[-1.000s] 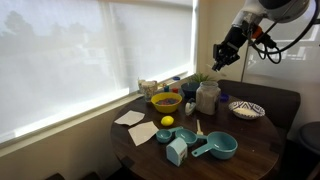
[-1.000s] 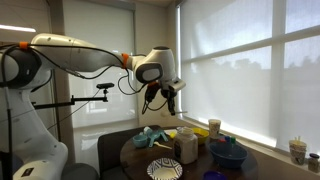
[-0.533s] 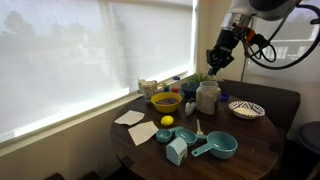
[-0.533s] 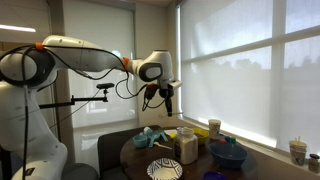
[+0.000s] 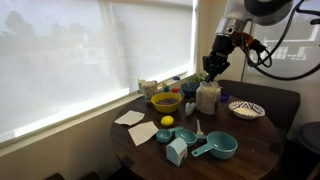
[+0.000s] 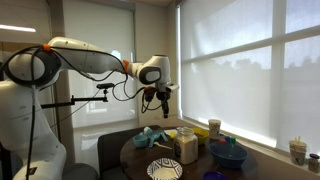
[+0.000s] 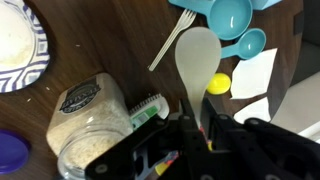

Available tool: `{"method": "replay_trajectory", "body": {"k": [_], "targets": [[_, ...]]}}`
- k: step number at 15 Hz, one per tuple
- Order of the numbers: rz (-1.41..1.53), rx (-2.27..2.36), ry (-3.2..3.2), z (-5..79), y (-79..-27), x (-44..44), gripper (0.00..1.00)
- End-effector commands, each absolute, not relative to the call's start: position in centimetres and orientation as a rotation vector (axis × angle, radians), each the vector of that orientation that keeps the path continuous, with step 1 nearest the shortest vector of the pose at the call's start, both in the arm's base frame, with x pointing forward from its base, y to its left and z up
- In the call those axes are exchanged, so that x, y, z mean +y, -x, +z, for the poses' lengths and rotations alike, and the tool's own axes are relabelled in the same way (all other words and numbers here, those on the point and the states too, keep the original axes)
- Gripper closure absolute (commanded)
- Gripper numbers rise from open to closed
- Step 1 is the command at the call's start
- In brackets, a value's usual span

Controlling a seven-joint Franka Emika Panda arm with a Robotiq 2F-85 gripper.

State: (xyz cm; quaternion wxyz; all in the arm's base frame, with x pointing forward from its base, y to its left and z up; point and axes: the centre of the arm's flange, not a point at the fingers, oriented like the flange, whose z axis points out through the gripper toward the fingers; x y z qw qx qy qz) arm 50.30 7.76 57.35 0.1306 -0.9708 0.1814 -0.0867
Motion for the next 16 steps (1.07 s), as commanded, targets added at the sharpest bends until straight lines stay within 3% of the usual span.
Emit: {"method": "replay_trajectory", "body": {"k": [1,10,16], "targets": [[-0.126,0.342,2.872,54.8,-50.1,12.0,0.96],[0.224,0.167,2.984,43.1,-47.6,14.2,0.96],[0.110,0.210,3.058,40.7,-45.7,11.2,0.96]]}}
